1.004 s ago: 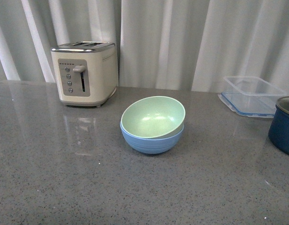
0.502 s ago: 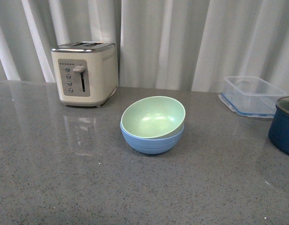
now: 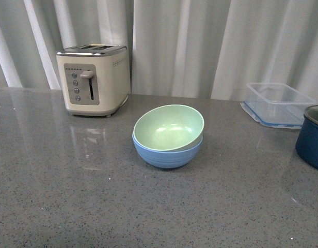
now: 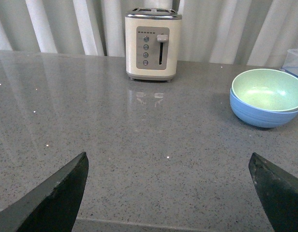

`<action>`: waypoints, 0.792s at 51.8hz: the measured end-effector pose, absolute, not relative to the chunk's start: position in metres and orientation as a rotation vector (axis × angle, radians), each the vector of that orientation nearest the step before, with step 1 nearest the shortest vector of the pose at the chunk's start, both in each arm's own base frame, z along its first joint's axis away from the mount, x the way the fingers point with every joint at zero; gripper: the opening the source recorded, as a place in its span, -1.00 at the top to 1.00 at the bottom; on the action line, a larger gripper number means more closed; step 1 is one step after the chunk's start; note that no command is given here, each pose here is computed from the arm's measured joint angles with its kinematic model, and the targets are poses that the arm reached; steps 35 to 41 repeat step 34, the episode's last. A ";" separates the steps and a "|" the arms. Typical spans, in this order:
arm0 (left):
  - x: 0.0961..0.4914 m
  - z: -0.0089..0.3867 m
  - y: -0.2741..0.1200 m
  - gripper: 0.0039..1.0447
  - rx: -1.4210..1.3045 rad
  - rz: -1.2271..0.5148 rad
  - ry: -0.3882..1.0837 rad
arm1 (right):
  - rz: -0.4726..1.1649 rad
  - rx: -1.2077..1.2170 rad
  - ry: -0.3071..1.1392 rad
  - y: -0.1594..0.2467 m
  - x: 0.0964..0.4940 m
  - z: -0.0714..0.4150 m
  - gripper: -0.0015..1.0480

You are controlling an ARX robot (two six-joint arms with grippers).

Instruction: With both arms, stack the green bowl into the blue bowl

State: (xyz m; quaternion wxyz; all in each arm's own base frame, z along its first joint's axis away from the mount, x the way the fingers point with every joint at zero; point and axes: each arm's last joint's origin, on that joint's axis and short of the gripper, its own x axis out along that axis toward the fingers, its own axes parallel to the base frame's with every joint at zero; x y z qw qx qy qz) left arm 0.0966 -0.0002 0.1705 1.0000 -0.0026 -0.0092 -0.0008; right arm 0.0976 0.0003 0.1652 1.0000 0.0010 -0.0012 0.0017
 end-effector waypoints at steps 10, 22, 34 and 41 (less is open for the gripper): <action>0.097 0.171 0.000 -0.88 -0.005 -0.002 -0.018 | 0.003 0.002 -0.002 0.000 0.098 0.165 -0.80; 0.097 0.171 0.000 -0.88 -0.005 -0.002 -0.018 | 0.003 0.002 -0.002 0.000 0.098 0.165 -0.81; 0.097 0.171 0.000 -0.88 -0.005 -0.001 -0.018 | 0.003 0.002 -0.002 0.000 0.098 0.165 -0.81; 0.097 0.171 0.000 -0.88 -0.005 -0.001 -0.018 | 0.003 0.002 -0.002 0.000 0.098 0.165 -0.81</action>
